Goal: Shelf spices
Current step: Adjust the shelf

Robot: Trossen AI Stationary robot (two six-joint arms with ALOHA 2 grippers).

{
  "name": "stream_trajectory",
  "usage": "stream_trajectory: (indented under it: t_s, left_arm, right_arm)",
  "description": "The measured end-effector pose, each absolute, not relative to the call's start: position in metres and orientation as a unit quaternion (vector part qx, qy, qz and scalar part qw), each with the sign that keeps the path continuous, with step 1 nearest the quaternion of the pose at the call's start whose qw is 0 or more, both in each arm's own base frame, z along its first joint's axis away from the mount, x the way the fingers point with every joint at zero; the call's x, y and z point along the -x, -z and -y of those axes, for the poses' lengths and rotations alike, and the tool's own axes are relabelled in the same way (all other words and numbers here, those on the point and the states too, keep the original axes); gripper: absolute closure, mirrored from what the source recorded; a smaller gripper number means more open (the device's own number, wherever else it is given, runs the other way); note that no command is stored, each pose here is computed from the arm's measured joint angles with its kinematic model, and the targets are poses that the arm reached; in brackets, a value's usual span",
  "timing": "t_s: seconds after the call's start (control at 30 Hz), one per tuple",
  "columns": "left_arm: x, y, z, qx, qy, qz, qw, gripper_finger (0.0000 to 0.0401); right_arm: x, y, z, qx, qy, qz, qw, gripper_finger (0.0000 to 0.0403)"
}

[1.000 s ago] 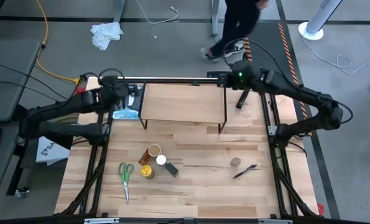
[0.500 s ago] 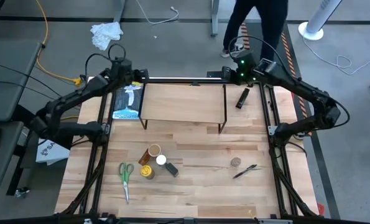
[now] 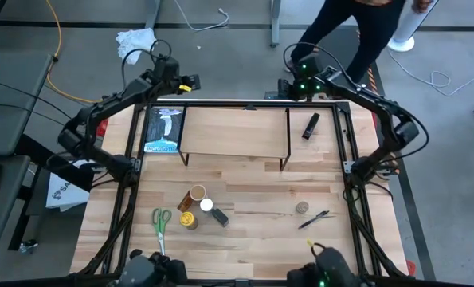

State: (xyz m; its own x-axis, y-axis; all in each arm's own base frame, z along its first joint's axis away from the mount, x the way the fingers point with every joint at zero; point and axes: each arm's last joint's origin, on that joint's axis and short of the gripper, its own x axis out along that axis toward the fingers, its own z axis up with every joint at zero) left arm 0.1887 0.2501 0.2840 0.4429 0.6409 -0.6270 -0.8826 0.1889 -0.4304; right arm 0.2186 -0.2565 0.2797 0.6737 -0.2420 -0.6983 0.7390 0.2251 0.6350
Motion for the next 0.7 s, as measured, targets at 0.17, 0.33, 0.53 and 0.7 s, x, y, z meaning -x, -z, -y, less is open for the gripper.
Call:
stream_trajectory:
  t_s: [0.17, 0.33, 0.53, 0.7]
  left_arm:
    - [-0.192, -0.271, -0.261, 0.407, -0.469, -0.211, 0.755, 0.0401]
    - [-0.191, -0.249, -0.27, 0.435, -0.434, -0.253, 0.747, 0.0401]
    - [-0.193, -0.24, -0.274, 0.424, -0.412, -0.276, 0.758, 0.0401]
    - [-0.191, -0.237, -0.27, 0.419, -0.401, -0.306, 0.755, 0.0401]
  right_arm:
    - [-0.212, -0.268, 0.269, -0.529, 0.3, -0.251, 0.753, 0.0403]
    - [-0.209, -0.266, 0.27, -0.522, 0.294, -0.263, 0.756, 0.0403]
    - [-0.208, -0.265, 0.268, -0.518, 0.292, -0.277, 0.755, 0.0403]
    - [-0.207, -0.264, 0.266, -0.516, 0.289, -0.287, 0.753, 0.0403]
